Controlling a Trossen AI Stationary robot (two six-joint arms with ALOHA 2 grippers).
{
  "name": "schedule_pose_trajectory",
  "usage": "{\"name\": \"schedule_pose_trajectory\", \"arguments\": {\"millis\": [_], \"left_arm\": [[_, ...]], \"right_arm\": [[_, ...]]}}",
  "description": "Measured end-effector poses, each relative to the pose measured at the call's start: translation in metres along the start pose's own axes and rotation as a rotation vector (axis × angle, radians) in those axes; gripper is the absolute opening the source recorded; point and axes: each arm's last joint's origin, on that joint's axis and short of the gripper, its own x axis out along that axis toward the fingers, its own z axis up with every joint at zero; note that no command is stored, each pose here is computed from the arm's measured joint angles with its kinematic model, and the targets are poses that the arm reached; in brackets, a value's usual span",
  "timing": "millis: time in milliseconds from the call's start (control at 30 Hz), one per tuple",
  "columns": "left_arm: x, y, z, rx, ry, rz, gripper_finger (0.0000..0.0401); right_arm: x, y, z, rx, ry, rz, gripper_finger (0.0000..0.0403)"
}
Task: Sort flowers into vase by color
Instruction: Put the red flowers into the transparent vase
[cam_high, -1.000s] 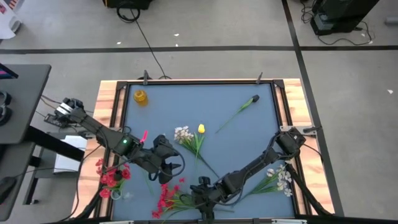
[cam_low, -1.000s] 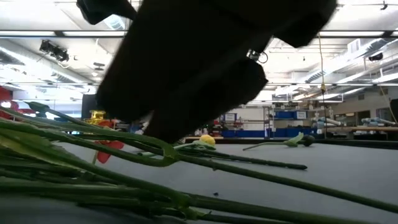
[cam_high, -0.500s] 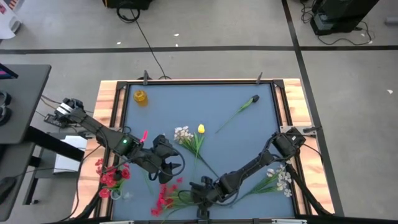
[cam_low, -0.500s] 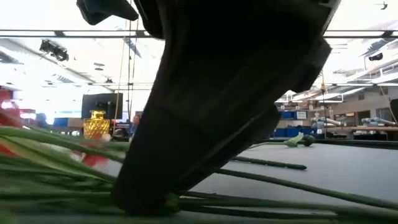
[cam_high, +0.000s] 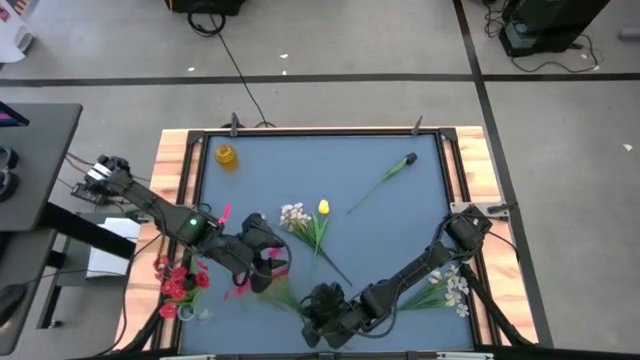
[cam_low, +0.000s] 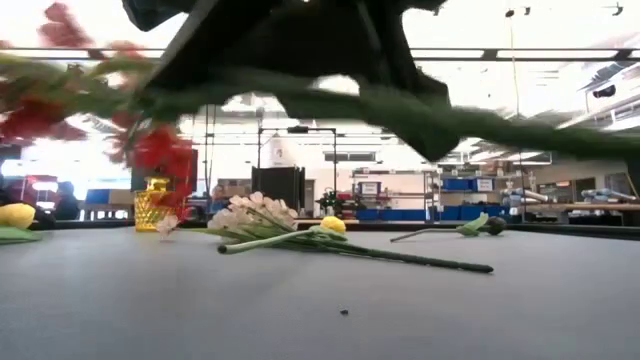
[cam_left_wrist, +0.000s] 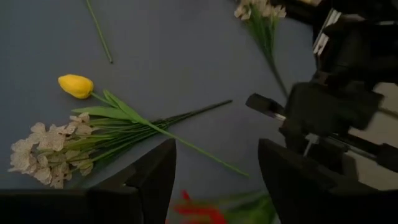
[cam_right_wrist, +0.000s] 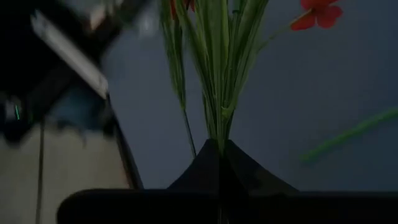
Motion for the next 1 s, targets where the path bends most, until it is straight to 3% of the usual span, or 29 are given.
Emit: {"name": "schedule_pose_trajectory", "arguments": {"millis": [233, 533, 733, 1000], "left_arm": [[-0.032, 0.011, 0.013, -0.059, -0.104, -0.017, 0.0233], [-0.049, 0.016, 0.017, -0.119, -0.157, -0.042, 0.0233], [-0.050, 0.014, 0.016, -0.116, -0.159, -0.050, 0.0233], [-0.063, 0.020, 0.022, -0.074, -0.212, -0.065, 0.0233]], "right_arm": [[-0.014, 0.006, 0.021, 0.190, -0.339, -0.058, 0.0009], [-0.030, 0.025, 0.045, 0.254, -0.696, -0.034, 0.0009], [-0.034, 0.036, 0.067, 0.177, -0.801, -0.036, 0.0009], [-0.028, 0.040, 0.116, -0.017, -0.817, 0.167, 0.0009]]}}
